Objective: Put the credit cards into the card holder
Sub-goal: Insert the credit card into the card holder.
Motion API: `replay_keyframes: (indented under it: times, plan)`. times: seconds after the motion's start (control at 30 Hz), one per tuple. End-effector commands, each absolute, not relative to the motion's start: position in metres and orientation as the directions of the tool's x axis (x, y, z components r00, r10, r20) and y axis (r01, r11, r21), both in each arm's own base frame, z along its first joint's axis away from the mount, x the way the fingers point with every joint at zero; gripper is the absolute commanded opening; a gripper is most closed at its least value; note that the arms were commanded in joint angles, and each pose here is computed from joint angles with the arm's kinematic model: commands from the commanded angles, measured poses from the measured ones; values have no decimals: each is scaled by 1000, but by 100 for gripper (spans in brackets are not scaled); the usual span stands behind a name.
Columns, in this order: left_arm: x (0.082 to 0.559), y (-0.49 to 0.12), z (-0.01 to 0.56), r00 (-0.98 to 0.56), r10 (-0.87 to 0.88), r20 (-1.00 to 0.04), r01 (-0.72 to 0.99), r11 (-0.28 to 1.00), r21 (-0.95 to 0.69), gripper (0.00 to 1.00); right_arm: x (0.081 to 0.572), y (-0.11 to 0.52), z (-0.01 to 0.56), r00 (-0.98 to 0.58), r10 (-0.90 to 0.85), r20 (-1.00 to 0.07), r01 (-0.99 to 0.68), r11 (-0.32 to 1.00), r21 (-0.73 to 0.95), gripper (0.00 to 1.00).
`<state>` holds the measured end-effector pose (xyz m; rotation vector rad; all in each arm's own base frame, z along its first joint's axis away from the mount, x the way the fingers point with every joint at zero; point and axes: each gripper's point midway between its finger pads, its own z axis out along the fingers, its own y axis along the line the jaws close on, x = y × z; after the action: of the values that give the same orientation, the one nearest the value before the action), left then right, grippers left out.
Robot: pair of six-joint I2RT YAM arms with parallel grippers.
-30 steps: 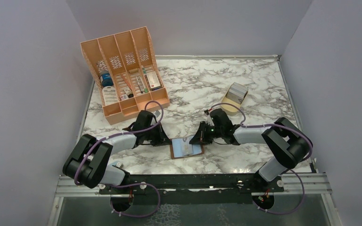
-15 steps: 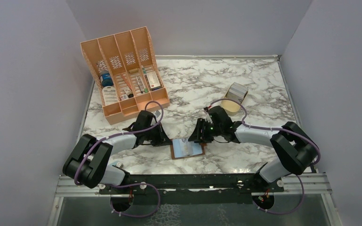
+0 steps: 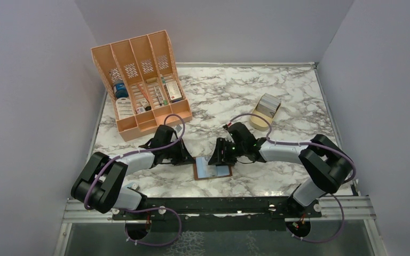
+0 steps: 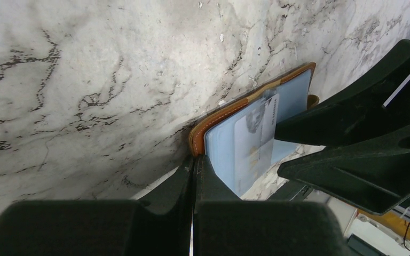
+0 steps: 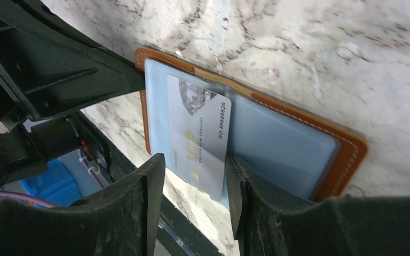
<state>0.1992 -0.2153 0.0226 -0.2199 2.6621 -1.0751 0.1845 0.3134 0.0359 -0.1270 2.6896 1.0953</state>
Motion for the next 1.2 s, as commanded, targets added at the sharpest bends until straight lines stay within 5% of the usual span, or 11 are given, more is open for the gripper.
replay_keyframes:
  times: [0.0, 0.5, 0.97, 1.17]
  plan:
    - [195, -220, 25, -958, -225, -180, -28, 694, -719, 0, 188, 334, 41, -965, -15, -263, -202, 683, 702, 46]
    - [198, -223, 28, -957, -224, -182, -22, 685, -728, 0, 186, 349, 42, -952, -80, -295, -266, 689, 674, 38]
    - [201, -224, 34, -961, -180, -211, 27, 695, -719, 0, 214, 337, 90, -849, -165, -502, -450, 725, 522, 44]
    - [201, -226, 39, -963, -157, -220, 51, 693, -719, 0, 264, 317, 109, -760, -191, -621, -464, 828, 314, 45]
